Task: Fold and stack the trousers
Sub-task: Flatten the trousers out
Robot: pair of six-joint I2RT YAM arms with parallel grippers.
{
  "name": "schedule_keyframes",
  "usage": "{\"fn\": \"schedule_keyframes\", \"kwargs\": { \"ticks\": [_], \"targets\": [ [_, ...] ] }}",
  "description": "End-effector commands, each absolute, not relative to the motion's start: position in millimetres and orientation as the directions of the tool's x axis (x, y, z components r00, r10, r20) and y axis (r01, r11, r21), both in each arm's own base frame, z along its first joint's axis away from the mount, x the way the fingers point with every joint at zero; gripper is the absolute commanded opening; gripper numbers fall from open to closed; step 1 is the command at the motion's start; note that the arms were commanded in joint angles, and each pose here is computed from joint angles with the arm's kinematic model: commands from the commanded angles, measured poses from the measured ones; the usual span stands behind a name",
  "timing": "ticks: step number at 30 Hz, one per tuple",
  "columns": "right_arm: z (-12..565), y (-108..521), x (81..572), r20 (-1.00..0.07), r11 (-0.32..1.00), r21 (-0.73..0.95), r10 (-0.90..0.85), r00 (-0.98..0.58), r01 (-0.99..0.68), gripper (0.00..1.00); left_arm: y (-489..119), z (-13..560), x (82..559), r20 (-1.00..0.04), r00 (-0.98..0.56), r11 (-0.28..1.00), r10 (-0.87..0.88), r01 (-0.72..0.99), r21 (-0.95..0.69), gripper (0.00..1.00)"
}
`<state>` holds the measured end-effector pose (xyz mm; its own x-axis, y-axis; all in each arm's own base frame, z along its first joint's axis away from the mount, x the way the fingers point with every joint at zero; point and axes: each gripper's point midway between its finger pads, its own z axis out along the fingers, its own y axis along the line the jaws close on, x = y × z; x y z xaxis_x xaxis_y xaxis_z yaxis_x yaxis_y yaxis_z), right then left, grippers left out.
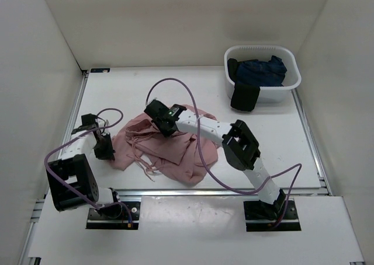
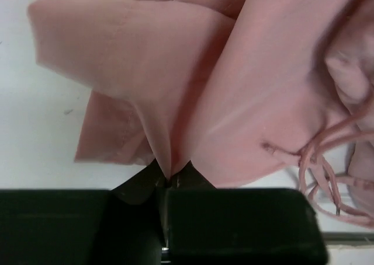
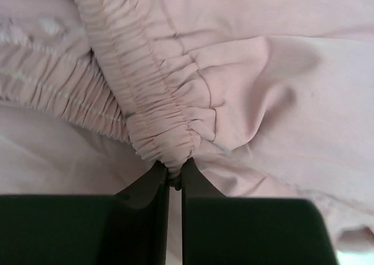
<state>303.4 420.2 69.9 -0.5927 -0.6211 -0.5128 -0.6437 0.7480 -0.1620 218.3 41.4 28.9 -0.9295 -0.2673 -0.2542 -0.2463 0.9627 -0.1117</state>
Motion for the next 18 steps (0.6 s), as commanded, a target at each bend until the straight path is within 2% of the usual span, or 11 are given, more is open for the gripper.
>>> {"fn": "schedule_keyframes", "kwargs": {
  "ticks": [1,5,7,9,11,13,14,15,16,17,18],
  "targets": [
    [173.9,411.1,320.9,-0.666,0.820,-0.095,-0.473,-0.576,-0.564,0.00,39.0,26.1,230.4,-0.295,-0.924,0.969,-0.244,-0.219,-0.114,0.14],
    [253.0,379.7,316.7,-0.735,0.875,0.027,-0.311,-0.603,-0.484,0.00,49.7,26.6,234.0,-0.308,-0.920,0.970,-0.242,-0.235,-0.063,0.14],
    [295.8,336.2,319.6,-0.756,0.934,0.138,-0.115,-0.644,-0.330,0.00,54.7,29.3,238.4,-0.326,-0.914,0.970,-0.241,-0.241,-0.042,0.14],
    [305.2,269.7,312.3,-0.707,0.965,0.237,0.089,-0.702,-0.116,0.00,55.0,31.4,239.2,-0.334,-0.911,0.970,-0.240,-0.240,-0.042,0.14],
    [294.0,201.5,309.7,-0.661,0.959,0.261,0.261,-0.704,0.111,0.00,56.0,36.4,243.0,-0.353,-0.905,0.970,-0.238,-0.239,-0.042,0.14],
    [268.5,139.4,274.8,-0.609,0.900,0.285,0.435,-0.663,0.329,0.00,57.7,42.2,249.4,-0.372,-0.898,0.970,-0.237,-0.239,-0.041,0.14],
    [254.7,100.3,257.7,-0.598,0.858,0.239,0.499,-0.627,0.455,0.00,57.8,44.7,250.1,-0.382,-0.894,0.970,-0.236,-0.238,-0.041,0.14],
    [259.1,69.3,231.7,-0.613,0.801,0.270,0.571,-0.546,0.534,0.00,58.2,47.4,251.3,-0.383,-0.893,0.970,-0.235,-0.238,-0.041,0.14],
    [233.6,33.3,213.7,-0.631,0.700,0.222,0.634,-0.448,0.678,0.05,58.2,47.4,251.3,-0.383,-0.893,0.970,-0.235,-0.238,-0.041,0.14],
    [227.5,13.2,197.4,-0.656,0.655,0.208,0.644,-0.393,0.726,0.19,56.0,49.6,252.5,-0.383,-0.895,0.972,-0.227,-0.229,-0.041,0.14],
    [225.5,-11.6,165.8,-0.679,0.608,0.205,0.652,-0.336,0.767,0.61,54.5,51.8,253.1,-0.382,-0.896,0.973,-0.227,-0.226,-0.050,0.14]
  ]
}}
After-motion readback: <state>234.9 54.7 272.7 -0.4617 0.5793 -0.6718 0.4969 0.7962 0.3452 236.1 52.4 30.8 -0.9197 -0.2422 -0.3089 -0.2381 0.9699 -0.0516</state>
